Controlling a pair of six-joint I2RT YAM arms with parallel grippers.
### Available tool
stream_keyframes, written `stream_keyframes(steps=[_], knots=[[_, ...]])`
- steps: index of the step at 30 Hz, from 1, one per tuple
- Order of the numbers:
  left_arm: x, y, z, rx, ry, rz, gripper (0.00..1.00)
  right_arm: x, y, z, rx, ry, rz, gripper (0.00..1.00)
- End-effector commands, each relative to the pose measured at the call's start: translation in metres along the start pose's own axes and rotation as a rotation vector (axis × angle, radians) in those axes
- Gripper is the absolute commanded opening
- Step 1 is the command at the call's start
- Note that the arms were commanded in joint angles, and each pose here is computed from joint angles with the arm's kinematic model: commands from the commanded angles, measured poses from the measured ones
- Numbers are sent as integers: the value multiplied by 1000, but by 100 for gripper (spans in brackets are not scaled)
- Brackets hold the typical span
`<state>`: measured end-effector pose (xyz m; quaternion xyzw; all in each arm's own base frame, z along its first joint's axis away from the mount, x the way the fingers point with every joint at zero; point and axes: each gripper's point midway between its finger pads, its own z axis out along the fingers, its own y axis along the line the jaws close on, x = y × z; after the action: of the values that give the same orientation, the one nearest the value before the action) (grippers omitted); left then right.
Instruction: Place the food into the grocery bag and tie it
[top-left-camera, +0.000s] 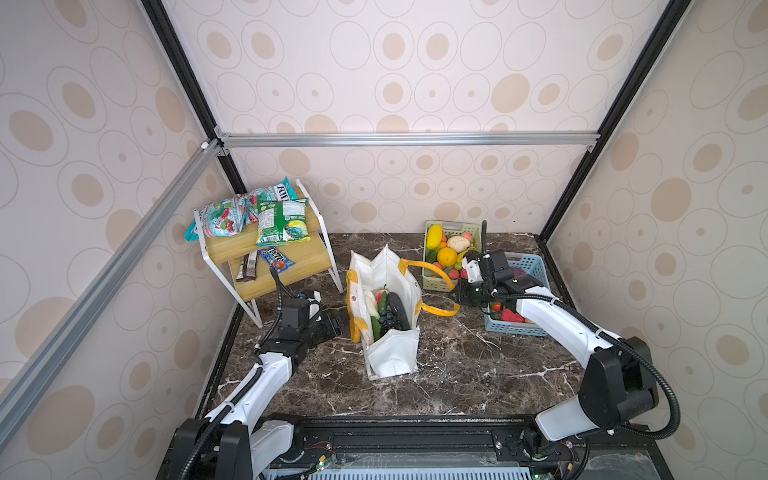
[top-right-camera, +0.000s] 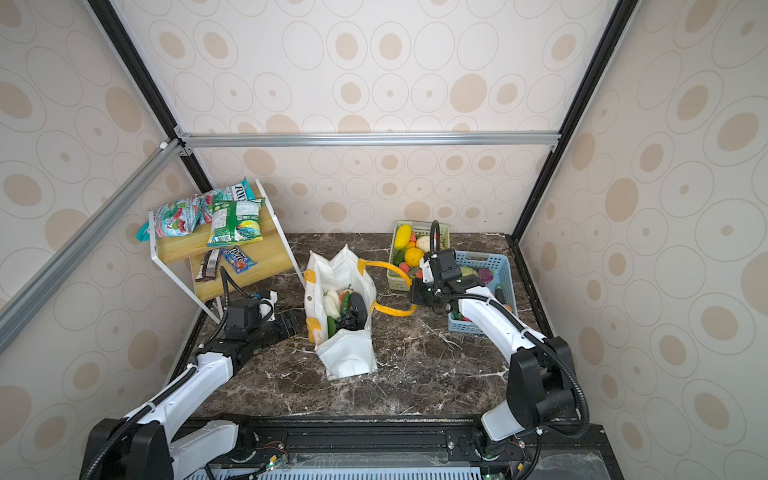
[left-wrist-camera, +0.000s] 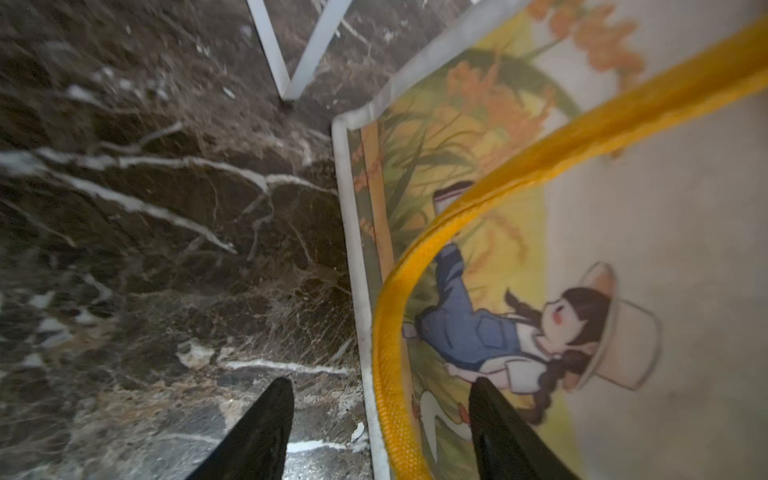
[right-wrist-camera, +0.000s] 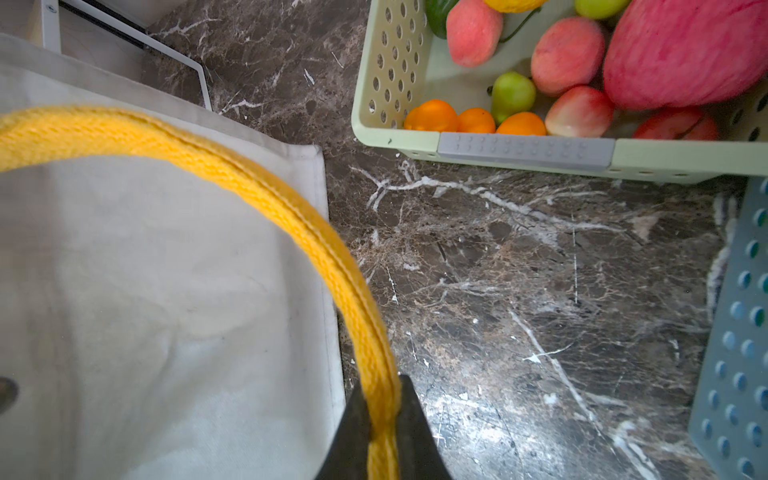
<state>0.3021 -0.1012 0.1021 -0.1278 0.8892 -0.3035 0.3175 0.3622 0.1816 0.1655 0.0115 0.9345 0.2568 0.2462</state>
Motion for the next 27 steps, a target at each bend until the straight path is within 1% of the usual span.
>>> stream_keyframes(steps=[1,5,7,9,12,14,15,17,20,24,27], knots=[[-9,-24,11,102,-28,17,67,-12,13,-18,-32,-40,-29,13],[-1,-22,28,100,-11,6,66,-14,16,-21,-39,-52,-30,13],[4,-22,37,111,8,-1,61,-15,16,-23,-38,-52,-31,13],[7,-18,43,93,20,-13,54,-14,16,-23,-37,-52,-32,13],[7,-13,45,68,15,-32,36,-13,15,-26,-32,-52,-37,13],[5,-6,44,28,2,-37,26,-14,15,-30,-26,-60,-45,13],[4,-3,41,5,-6,-37,21,-15,16,-33,-20,-66,-52,13],[0,2,33,-42,-26,-28,19,-19,17,-40,-7,-78,-66,14],[-16,3,13,-106,-80,8,11,-28,22,-54,5,-111,-92,13],[-50,-9,-21,-153,-163,64,9,-46,38,-80,-12,-176,-128,14],[-81,-39,-48,-140,-214,134,8,-55,66,-99,-59,-222,-199,15]])
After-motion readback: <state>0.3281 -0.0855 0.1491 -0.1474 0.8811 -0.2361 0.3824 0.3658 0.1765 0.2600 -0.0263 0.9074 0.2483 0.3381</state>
